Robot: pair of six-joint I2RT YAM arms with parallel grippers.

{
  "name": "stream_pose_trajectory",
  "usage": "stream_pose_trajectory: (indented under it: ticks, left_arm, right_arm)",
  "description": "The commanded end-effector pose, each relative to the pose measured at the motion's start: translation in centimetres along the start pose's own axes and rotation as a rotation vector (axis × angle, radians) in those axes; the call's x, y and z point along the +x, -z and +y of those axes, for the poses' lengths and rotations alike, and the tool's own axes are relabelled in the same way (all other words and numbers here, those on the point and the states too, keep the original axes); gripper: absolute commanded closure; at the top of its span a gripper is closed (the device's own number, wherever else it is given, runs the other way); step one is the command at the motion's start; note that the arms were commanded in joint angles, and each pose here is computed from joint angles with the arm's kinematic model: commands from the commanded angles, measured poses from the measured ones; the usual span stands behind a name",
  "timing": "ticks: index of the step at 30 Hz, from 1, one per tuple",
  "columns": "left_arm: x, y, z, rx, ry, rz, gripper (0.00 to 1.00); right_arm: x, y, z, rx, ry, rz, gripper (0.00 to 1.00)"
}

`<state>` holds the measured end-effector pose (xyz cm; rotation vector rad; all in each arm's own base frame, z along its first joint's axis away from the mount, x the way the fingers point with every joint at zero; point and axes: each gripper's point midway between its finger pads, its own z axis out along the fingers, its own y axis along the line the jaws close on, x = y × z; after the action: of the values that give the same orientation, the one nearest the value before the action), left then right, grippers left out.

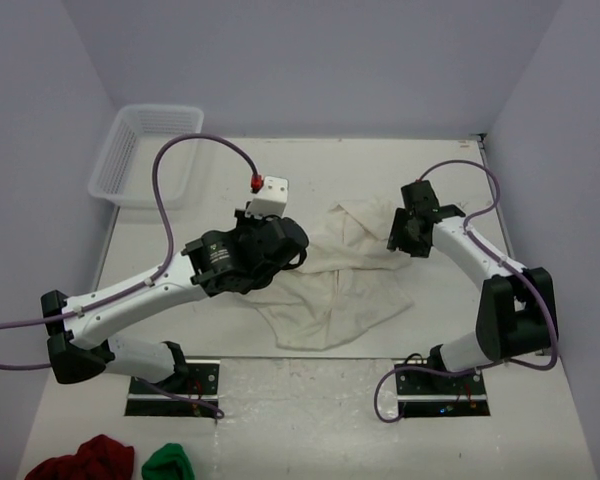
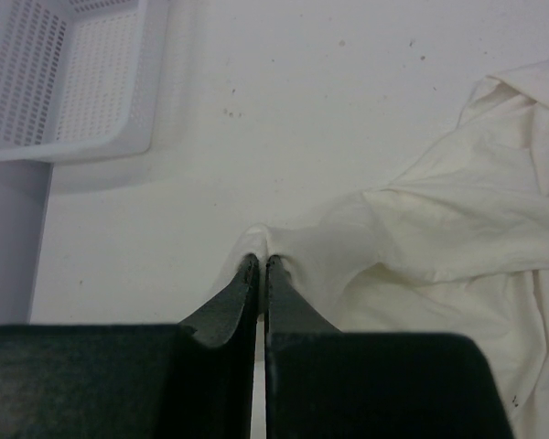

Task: Fold and stack the t-shirts
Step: Flatten out the tshirt

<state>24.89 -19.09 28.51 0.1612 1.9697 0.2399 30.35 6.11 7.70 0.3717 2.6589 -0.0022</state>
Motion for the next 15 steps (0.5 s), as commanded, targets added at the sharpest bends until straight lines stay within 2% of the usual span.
stream_pose_trajectory:
  ticks: [1, 6, 11, 15]
  left_arm:
    - [-1.2, 0.5, 1.0, 0.006, 0.059, -0.036, 1.00]
    - [-1.3, 0.8, 1.6, 0.006, 0.065, -0.045, 1.00]
    - [-1.1, 0.9, 1.9, 0.005, 0.067, -0.048, 1.00]
    - [-1.2, 1.0, 2.1, 0.007, 0.072, -0.054, 1.00]
  right_arm:
    - [-1.3, -1.1, 0.2, -0.034, -0.079, -0.033, 0.45]
    - [-0.3, -3.2, -0.7, -0.041, -0.111, 0.041, 0.45]
    - [0.3, -4.5, -1.3, -0.029, -0.122, 0.069, 0.51]
    - [0.5, -4.8, -1.5, -0.021, -0.136, 0.076, 0.51]
